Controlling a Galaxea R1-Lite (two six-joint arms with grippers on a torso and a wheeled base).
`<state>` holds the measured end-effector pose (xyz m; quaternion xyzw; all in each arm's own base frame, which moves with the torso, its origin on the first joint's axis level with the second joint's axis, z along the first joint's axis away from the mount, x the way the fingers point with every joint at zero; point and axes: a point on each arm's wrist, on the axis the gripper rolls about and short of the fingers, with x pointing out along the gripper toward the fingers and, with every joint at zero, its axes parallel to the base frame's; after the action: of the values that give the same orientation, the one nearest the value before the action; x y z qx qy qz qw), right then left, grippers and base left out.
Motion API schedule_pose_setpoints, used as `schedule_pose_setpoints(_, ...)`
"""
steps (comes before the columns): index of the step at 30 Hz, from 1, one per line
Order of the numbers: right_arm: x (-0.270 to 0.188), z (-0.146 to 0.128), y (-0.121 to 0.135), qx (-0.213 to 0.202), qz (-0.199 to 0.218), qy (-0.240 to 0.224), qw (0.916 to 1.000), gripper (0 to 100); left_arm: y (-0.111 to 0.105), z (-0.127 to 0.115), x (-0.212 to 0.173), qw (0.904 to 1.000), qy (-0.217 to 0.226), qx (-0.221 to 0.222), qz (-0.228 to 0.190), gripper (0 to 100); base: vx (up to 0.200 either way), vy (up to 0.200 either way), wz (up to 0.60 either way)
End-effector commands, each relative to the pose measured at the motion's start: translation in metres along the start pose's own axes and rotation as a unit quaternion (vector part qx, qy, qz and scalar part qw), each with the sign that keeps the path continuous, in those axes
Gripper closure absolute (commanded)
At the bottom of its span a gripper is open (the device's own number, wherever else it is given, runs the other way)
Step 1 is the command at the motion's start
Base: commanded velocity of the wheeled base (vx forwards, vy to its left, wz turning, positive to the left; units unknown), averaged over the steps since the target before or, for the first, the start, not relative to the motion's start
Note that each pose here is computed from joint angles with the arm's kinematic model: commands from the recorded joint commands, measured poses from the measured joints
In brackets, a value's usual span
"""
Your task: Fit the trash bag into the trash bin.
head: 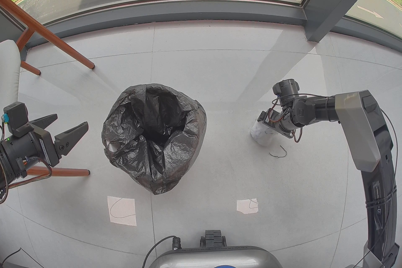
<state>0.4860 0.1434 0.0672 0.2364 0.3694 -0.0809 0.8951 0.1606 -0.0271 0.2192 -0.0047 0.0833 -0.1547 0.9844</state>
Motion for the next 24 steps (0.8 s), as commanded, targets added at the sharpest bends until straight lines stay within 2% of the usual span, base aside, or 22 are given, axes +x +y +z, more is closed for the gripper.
schedule_pose_setpoints(1, 0.014, -0.007, -0.001, -0.002, -0.003, 0.005, 1.0, 100, 0.0, 0.0, 0.0, 1.0, -0.001, 0.0, 0.001, 0, 0.0, 0.0, 0.0)
schedule_pose_setpoints(9, 0.003, -0.004, 0.008, -0.005, 0.009, -0.001, 0.9999, 100, 0.0, 0.001, -0.004, 1.0, -0.007, 0.001, 0.001, 0, 0.0, 0.0, 0.0)
schedule_pose_setpoints(14, -0.068, 0.031, 0.032, 0.0, 0.06, -0.048, 0.9971, 100, -0.001, 0.002, -0.007, 0.9999, -0.012, 0.003, 0.001, 0, 0.0, 0.0, 0.0)
schedule_pose_setpoints(18, -0.166, 0.066, 0.041, -0.008, 0.118, -0.075, 0.9902, 100, -0.001, 0.003, -0.01, 0.9998, -0.017, 0.003, 0.001, 0, 0.0, 0.0, 0.0)
schedule_pose_setpoints(19, -0.174, 0.067, 0.042, -0.011, 0.125, -0.074, 0.9894, 100, -0.002, 0.003, -0.011, 0.9998, -0.018, 0.003, 0.001, 0, 0.0, 0.0, 0.0)
schedule_pose_setpoints(20, -0.221, 0.069, 0.051, -0.029, 0.185, -0.068, 0.9799, 100, -0.002, 0.002, -0.011, 0.9999, -0.017, 0.003, 0.001, 0, 0.0, 0.0, 0.0)
schedule_pose_setpoints(21, -0.236, 0.069, 0.053, -0.031, 0.205, -0.069, 0.9759, 100, -0.002, 0.003, -0.011, 0.9998, -0.017, 0.003, 0.001, 0, 0.0, 0.0, 0.0)
schedule_pose_setpoints(22, -0.268, 0.065, 0.061, -0.043, 0.244, -0.073, 0.9659, 100, -0.002, 0.003, -0.011, 0.9998, -0.017, 0.003, 0.001, 0, 0.0, 0.0, 0.0)
schedule_pose_setpoints(23, -0.286, 0.061, 0.067, -0.05, 0.267, -0.075, 0.9595, 100, -0.002, 0.003, -0.012, 0.9998, -0.02, 0.004, 0.001, 0, 0.0, 0.0, 0.0)
schedule_pose_setpoints(24, -0.31, 0.049, 0.077, -0.063, 0.298, -0.073, 0.9496, 100, -0.002, 0.004, -0.013, 0.9997, -0.024, 0.004, 0.001, 0, 0.0, 0.0, 0.0)
